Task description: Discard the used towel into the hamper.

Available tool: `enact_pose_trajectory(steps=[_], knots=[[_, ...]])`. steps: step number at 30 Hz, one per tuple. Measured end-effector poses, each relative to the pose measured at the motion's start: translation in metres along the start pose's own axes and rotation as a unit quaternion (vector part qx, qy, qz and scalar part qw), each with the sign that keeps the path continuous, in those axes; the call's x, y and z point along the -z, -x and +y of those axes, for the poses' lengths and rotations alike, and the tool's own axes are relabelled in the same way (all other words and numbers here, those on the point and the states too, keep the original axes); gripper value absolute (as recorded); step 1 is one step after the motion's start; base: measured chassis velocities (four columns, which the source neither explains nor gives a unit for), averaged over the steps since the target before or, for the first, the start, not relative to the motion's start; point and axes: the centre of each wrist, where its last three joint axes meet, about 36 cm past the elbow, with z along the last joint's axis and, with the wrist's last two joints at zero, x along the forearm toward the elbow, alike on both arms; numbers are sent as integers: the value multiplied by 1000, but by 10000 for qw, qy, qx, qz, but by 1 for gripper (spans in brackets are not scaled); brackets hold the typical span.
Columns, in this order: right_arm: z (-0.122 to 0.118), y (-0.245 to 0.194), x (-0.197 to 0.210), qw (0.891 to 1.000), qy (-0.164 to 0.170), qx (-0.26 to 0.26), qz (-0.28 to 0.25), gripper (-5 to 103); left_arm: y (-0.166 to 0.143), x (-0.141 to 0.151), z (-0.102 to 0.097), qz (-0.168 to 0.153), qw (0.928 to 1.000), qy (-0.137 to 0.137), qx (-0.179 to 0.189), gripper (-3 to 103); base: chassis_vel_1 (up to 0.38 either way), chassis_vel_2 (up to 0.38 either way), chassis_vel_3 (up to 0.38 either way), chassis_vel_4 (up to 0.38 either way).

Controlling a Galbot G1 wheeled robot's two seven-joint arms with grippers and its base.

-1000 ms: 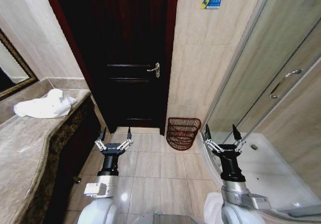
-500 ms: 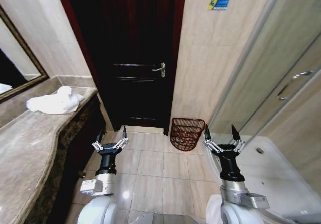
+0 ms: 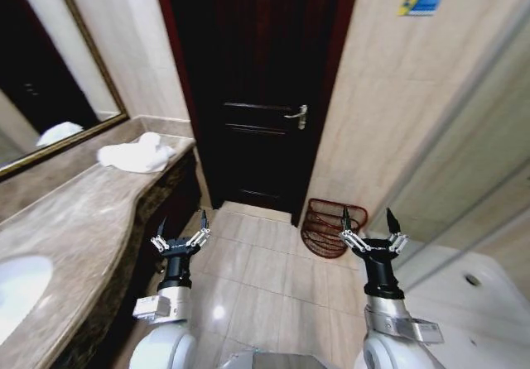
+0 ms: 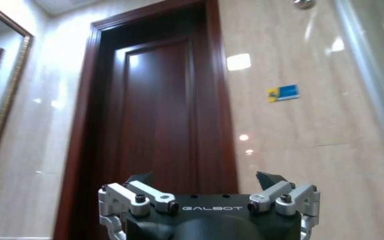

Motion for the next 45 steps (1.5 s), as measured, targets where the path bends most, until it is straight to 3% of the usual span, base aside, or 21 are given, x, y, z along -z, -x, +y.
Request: enact_pose_trajectory(steps=[10,14,18,22,28,34,45], knots=[[0,1,0,10000,23,14,34,100,0,-2,-2,-14,9999,84,-116,100,136,120,118,126],[0,0,-1,10000,25,10,24,100,1,-5,2,-27,9996,228,-162,100,124,126,133,126],[0,1,1,10000,-35,42,68,100,0,-15,4,-143,9979,579,-259,100,89,87,91,72],[0,0,2,9999,-78,76,98,100,0,-18,4,-173,9972,664,-309,100,8,7,18,6],[1,-1,1,9999,-74,108,94,100,0,-20,3,-167,9971,661,-326,100,0,0,0,0],[2,-2,-1,9998,-58,168,82,100,0,-21,1,-61,9985,466,-267,100,-7,10,10,-7],[3,-3,-3,9998,-42,189,81,100,1,-21,2,28,9984,533,-172,100,-112,106,106,-113]])
